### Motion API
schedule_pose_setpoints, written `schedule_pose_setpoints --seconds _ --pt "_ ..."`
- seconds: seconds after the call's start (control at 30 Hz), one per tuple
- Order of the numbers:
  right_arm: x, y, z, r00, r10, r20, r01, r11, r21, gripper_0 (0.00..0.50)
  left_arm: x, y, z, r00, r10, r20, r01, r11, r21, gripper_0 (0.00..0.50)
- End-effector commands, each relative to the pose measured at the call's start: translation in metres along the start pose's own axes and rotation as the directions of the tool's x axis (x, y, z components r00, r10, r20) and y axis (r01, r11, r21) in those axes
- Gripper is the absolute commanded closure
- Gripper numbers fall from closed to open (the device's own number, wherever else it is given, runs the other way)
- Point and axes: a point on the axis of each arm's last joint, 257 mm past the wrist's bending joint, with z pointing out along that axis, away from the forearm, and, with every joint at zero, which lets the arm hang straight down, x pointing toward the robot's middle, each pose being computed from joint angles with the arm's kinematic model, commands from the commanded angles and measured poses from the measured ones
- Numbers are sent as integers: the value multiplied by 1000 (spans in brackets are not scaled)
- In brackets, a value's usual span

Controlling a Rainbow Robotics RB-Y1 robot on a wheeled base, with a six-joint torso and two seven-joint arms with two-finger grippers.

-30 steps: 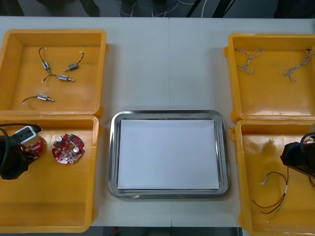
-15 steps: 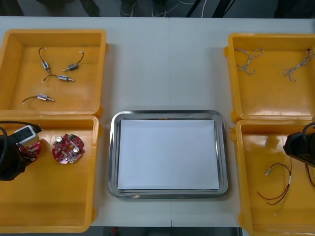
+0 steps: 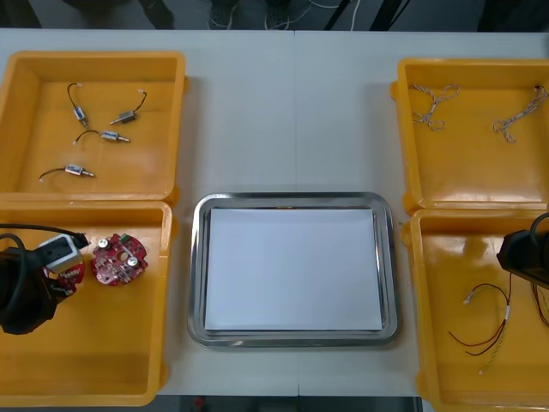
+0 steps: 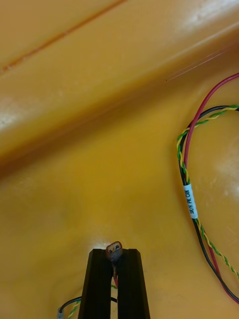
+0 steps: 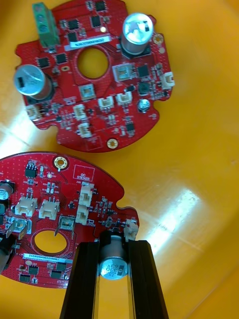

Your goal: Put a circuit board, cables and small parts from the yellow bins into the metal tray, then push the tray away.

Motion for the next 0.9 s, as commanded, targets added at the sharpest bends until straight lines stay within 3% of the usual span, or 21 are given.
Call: schedule_pose_setpoints --seconds 0.03,0.07,0.17,0.23,0.27,0.53,0.9 --pt "-25 -11 -16 998 36 54 -37 999 19 500 4 -18 -1 984 -179 -6 179 984 -25 500" --pt "-25 -11 -15 998 35 53 -36 999 21 498 5 -19 -1 983 -183 -7 183 983 -27 500" --pt "-25 -11 -16 998 39 53 -40 999 19 287 11 -26 1 980 -199 -16 199 979 -37 500" --pt "-25 -11 -16 998 39 53 -40 999 19 59 16 -34 2 977 -210 -25 210 977 -31 500" --pt "-25 -11 -16 998 39 53 -40 999 19 13 18 -35 3 977 -213 -26 213 977 -29 500" --pt "-28 -14 -20 998 43 53 -44 999 16 0 27 -48 8 970 -238 -41 238 971 -14 500" --pt "-25 -9 -41 999 13 38 -14 1000 7 0 27 -48 21 965 -259 -25 259 966 -18 500"
